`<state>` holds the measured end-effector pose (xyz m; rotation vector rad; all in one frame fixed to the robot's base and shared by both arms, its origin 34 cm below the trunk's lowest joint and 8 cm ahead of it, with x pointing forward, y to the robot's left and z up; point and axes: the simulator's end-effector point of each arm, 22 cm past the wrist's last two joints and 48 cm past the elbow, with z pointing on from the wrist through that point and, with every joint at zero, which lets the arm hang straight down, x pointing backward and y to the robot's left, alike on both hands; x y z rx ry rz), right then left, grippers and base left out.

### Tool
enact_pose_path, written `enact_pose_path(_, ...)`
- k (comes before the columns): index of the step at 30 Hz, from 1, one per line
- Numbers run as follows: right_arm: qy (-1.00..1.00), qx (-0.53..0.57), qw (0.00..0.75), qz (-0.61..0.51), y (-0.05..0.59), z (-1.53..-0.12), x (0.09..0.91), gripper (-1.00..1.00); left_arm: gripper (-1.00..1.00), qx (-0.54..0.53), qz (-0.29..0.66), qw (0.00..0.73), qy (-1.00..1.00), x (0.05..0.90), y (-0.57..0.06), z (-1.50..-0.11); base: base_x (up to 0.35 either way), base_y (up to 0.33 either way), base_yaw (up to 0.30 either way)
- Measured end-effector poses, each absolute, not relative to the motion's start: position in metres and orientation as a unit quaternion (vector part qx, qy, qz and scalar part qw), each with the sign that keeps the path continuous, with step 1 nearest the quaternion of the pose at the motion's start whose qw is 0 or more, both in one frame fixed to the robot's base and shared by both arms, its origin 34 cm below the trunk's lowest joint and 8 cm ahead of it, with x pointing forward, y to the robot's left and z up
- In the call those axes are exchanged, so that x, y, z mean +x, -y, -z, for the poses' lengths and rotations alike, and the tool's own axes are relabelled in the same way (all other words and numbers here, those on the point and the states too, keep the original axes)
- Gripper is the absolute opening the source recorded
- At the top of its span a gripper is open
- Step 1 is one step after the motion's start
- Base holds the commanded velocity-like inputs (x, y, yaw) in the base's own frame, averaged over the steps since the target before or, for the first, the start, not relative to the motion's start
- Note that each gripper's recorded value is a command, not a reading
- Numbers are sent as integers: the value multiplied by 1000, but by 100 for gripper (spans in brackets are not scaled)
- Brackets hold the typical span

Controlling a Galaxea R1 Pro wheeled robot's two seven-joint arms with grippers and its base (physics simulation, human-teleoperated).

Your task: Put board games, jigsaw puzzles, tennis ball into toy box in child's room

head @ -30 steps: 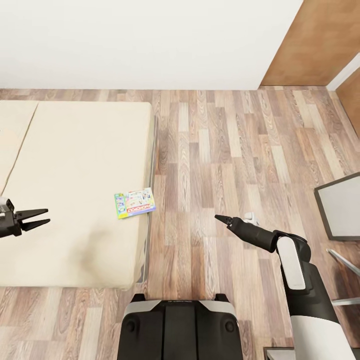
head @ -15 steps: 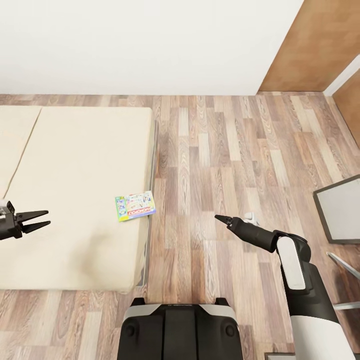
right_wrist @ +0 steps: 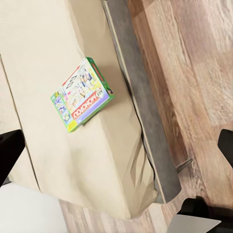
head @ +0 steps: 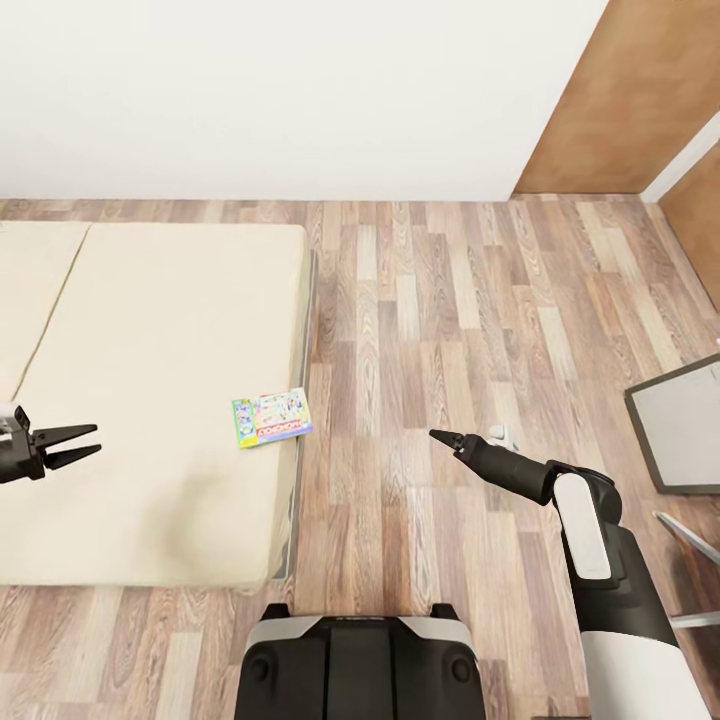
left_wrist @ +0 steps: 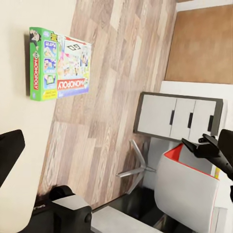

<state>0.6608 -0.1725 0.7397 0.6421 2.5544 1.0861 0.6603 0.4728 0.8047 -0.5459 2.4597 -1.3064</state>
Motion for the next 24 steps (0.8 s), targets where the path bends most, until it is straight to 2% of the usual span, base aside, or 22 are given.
enact_pose_path(24, -885, 218, 158, -379, 172, -758, 664, 100, 100, -187, 456, 164, -854, 649, -476, -809, 0, 0, 0)
